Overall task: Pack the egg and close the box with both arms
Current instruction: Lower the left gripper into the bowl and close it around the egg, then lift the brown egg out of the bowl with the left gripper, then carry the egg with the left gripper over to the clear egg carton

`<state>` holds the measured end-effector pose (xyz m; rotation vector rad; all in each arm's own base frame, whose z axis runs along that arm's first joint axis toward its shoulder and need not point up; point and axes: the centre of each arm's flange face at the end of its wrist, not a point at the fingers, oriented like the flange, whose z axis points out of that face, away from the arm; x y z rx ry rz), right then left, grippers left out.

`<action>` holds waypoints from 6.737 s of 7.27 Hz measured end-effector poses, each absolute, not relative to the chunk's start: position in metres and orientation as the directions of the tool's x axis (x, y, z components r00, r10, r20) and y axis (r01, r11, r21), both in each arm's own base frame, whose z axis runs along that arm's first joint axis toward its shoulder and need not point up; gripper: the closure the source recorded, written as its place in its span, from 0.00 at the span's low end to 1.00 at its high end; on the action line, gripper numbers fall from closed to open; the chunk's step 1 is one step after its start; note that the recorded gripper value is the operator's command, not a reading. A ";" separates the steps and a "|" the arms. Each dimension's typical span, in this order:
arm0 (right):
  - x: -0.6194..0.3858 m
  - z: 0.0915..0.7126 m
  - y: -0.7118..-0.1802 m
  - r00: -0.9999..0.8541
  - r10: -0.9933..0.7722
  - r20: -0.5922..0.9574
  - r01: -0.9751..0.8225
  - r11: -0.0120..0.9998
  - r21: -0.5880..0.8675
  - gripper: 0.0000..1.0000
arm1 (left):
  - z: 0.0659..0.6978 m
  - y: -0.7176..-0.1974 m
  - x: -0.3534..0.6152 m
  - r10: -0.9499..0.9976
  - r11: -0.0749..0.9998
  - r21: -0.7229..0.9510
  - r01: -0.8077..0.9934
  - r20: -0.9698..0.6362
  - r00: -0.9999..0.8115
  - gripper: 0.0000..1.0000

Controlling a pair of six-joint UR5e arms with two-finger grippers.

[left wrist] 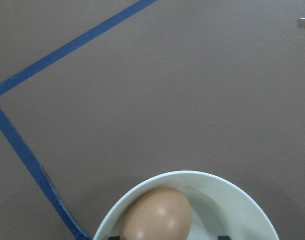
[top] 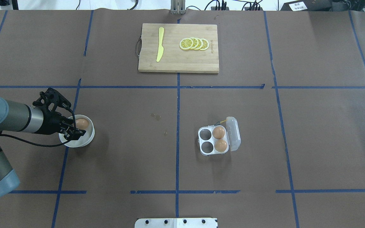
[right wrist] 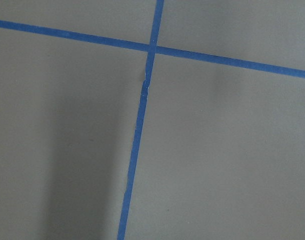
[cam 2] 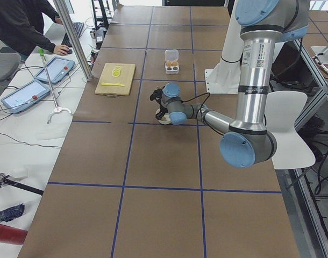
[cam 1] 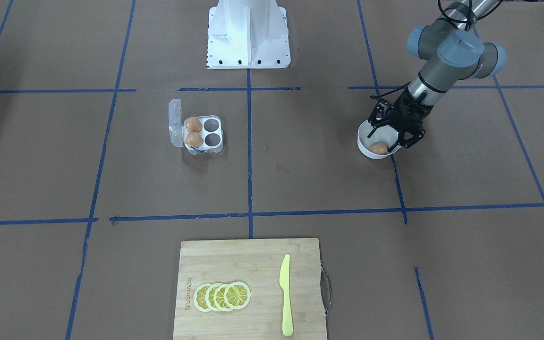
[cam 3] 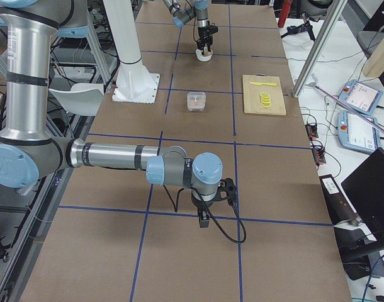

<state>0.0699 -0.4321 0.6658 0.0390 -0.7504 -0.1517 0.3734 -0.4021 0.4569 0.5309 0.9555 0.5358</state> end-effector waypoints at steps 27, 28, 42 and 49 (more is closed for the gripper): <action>0.070 0.671 -0.428 0.721 -0.149 0.676 0.128 0.988 0.082 0.00 | 0.405 -0.382 0.357 0.664 0.715 0.694 -0.084 -0.636 0.393 0.92; 0.070 0.671 -0.428 0.721 -0.149 0.676 0.128 0.988 0.082 0.00 | 0.397 -0.381 0.357 0.672 0.705 0.707 -0.054 -0.642 0.370 0.92; 0.070 0.675 -0.433 0.724 -0.135 0.676 0.120 0.990 0.068 0.00 | 0.216 -0.288 0.556 0.580 0.570 0.605 0.557 -0.776 0.249 0.96; 0.071 0.674 -0.435 0.726 -0.131 0.675 0.116 0.991 0.068 0.00 | 0.186 -0.291 0.609 0.732 0.418 0.786 0.456 -0.589 0.343 0.91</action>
